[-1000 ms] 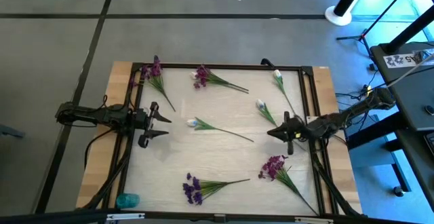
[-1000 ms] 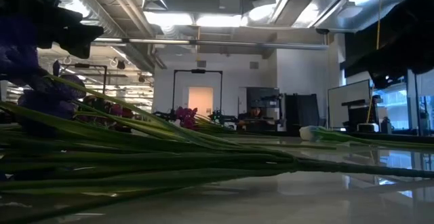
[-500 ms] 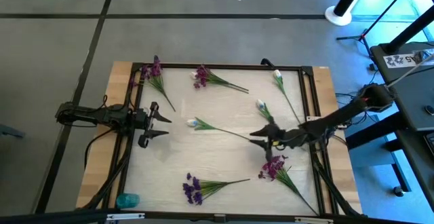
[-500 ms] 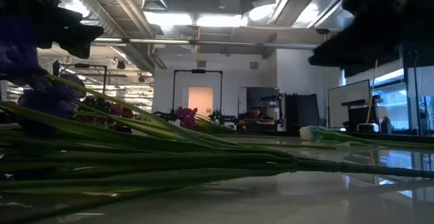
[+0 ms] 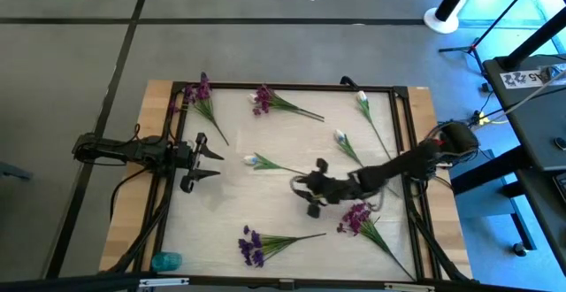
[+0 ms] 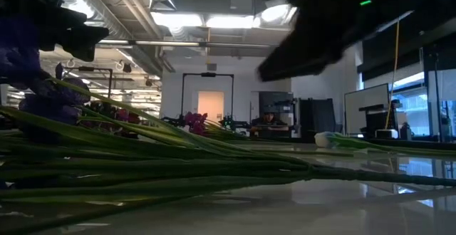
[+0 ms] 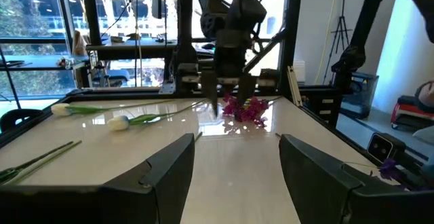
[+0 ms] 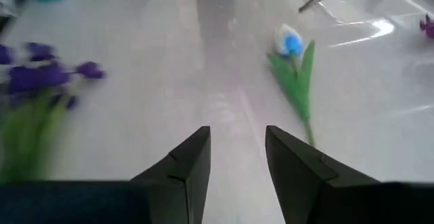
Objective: Sort flowers into vase by color
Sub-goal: Put the white flower into the transparent vase
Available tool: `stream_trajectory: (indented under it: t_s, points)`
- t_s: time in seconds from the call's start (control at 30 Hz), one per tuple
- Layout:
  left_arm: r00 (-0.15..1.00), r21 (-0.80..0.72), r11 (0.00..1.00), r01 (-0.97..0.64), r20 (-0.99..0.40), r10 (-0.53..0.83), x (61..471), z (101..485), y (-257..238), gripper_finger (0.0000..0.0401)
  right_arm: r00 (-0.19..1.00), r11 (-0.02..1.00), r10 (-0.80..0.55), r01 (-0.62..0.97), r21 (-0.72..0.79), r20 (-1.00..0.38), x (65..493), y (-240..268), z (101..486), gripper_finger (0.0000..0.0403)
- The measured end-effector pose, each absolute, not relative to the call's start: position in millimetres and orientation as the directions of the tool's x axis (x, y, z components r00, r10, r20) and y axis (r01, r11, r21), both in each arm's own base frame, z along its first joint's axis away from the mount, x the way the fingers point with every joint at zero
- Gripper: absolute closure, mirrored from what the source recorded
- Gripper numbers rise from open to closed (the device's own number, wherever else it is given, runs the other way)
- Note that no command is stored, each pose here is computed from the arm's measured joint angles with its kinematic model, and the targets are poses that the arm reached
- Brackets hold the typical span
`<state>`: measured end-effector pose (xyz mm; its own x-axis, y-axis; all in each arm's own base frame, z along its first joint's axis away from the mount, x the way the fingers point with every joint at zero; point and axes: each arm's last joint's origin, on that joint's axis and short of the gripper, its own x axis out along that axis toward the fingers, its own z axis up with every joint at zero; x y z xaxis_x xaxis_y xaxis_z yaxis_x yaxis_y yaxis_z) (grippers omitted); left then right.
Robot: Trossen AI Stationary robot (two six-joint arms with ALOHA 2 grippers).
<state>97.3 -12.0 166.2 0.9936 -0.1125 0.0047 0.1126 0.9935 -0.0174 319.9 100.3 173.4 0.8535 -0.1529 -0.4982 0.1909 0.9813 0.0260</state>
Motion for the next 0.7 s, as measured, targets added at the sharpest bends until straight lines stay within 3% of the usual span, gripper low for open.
stream_trajectory:
  t_s: [0.27, 0.5, 0.7]
  points:
    - [0.994, -0.017, 0.993, 0.113, 0.005, -0.113, 97, 166, -12, 0.0188, 0.726, 0.976, -0.153, 0.219, 0.015, -0.67, 373, 38, 156, 0.026]
    - [0.994, -0.017, 0.993, 0.113, 0.006, -0.113, 97, 166, -12, 0.0188, 0.701, 0.982, -0.122, 0.19, 0.019, -0.702, 392, -4, 135, 0.026]
    - [0.999, 0.151, 0.987, 0.047, 0.015, -0.05, 97, 167, -10, 0.0188, 0.694, 0.985, -0.08, 0.167, 0.051, -0.716, 396, -8, 118, 0.026]
